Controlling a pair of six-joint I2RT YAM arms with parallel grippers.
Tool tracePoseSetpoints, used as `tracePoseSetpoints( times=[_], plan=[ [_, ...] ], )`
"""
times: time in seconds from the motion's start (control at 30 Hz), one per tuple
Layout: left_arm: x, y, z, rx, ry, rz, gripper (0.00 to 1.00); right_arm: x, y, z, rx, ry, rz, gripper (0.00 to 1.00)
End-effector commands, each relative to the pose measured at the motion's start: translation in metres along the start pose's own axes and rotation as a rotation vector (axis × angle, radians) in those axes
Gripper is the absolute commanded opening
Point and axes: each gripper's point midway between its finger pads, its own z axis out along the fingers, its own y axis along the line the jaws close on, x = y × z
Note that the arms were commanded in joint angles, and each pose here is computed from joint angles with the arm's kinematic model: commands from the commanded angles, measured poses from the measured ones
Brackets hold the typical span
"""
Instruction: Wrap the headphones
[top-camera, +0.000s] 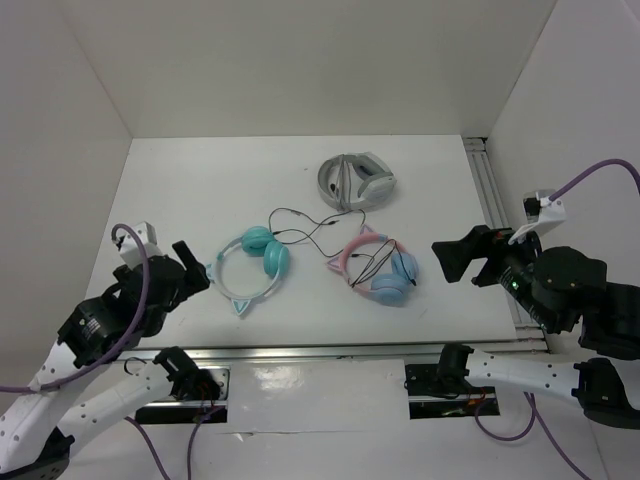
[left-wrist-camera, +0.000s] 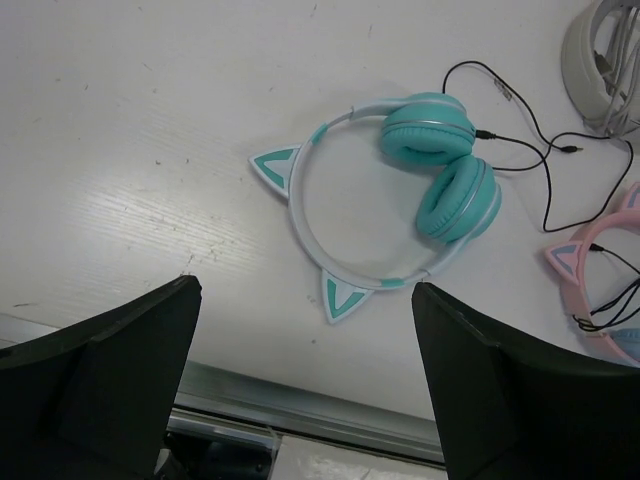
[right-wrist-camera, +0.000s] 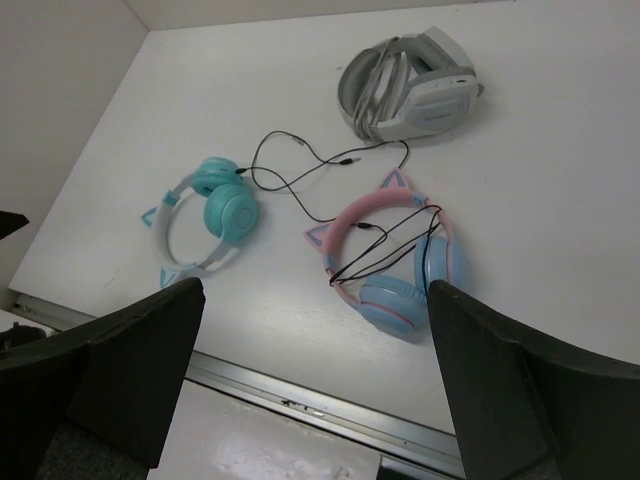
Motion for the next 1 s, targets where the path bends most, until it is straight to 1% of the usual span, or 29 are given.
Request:
tracePoseSetpoints(
  times=[0.0,0.03,0.2,0.23,0.27,0.3,0.33,0.43,0.47,0.5,0.53,0.57,0.6,0.67,0.7,0.73,0.77,0.8,0.83,0.9,0.97],
  plan=[
    [-0.012,0.004,-0.006,0.002,-0.050,-0.073,1.00,-0.003,-0.006,-0.001,0.023,-0.012,-0.009,1.00],
    [-0.013,0.004,-0.008,0.007,-0.054,-0.079,1.00,-0.002,-0.004,-0.002,0.014,-0.006,-0.017,1.00],
    [-0.014,0.009,-0.012,0.028,-0.071,-0.111,1.00,-0.012,-0.005,-0.007,-0.019,-0.061,0.033,1.00],
    [-0.014,0.009,-0.012,0.027,-0.071,-0.095,1.00,-0.014,-0.005,-0.009,-0.027,-0.073,0.057,1.00],
    [-0.015,0.007,-0.014,0.044,-0.073,-0.106,1.00,-0.015,-0.003,-0.010,-0.047,-0.085,0.061,1.00],
    [-0.015,0.008,-0.014,0.044,-0.073,-0.096,1.00,-0.021,0.004,-0.015,-0.109,-0.110,0.091,1.00],
    [-0.017,0.006,-0.014,0.050,-0.078,-0.102,1.00,-0.018,0.006,-0.014,-0.121,-0.109,0.082,1.00],
    [-0.015,-0.004,-0.009,0.048,-0.054,-0.061,1.00,-0.010,0.006,-0.006,-0.091,-0.092,0.069,1.00],
    [-0.012,-0.005,-0.005,0.022,-0.031,-0.046,1.00,-0.004,0.004,0.000,-0.062,-0.075,0.044,1.00],
    [-0.009,-0.013,0.003,-0.043,0.009,-0.077,1.00,0.000,0.000,0.007,-0.013,-0.070,0.048,1.00],
    [-0.003,-0.014,0.008,-0.084,0.038,-0.070,1.00,0.014,0.001,0.019,0.028,-0.034,0.000,1.00],
    [0.015,-0.029,0.021,-0.120,0.124,-0.085,1.00,0.025,0.003,0.029,0.057,-0.005,-0.027,1.00],
    [0.021,-0.031,0.028,-0.149,0.144,-0.058,1.00,0.029,0.006,0.033,0.061,0.002,-0.035,1.00],
    [0.030,-0.041,0.039,-0.183,0.170,-0.091,1.00,0.035,0.012,0.039,0.046,0.020,-0.050,1.00],
    [0.044,-0.037,0.047,-0.233,0.187,-0.132,1.00,0.036,0.018,0.039,0.015,0.028,-0.051,1.00],
    [0.053,-0.036,0.058,-0.269,0.195,-0.144,1.00,0.041,0.023,0.043,-0.003,0.035,-0.061,1.00],
    [0.062,-0.037,0.066,-0.273,0.211,-0.152,1.00,0.042,0.026,0.042,-0.026,0.033,-0.049,1.00],
    [0.078,-0.040,0.082,-0.261,0.245,-0.194,1.00,0.045,0.030,0.042,-0.055,0.042,-0.055,1.00],
    [0.087,-0.039,0.090,-0.266,0.271,-0.217,1.00,0.046,0.030,0.039,-0.073,0.038,-0.044,1.00],
    [0.109,-0.029,0.108,-0.330,0.321,-0.252,0.95,0.052,0.032,0.040,-0.095,0.050,-0.053,1.00],
    [0.131,-0.015,0.119,-0.396,0.336,-0.283,0.92,0.055,0.031,0.034,-0.123,0.058,-0.048,1.00]
  ],
)
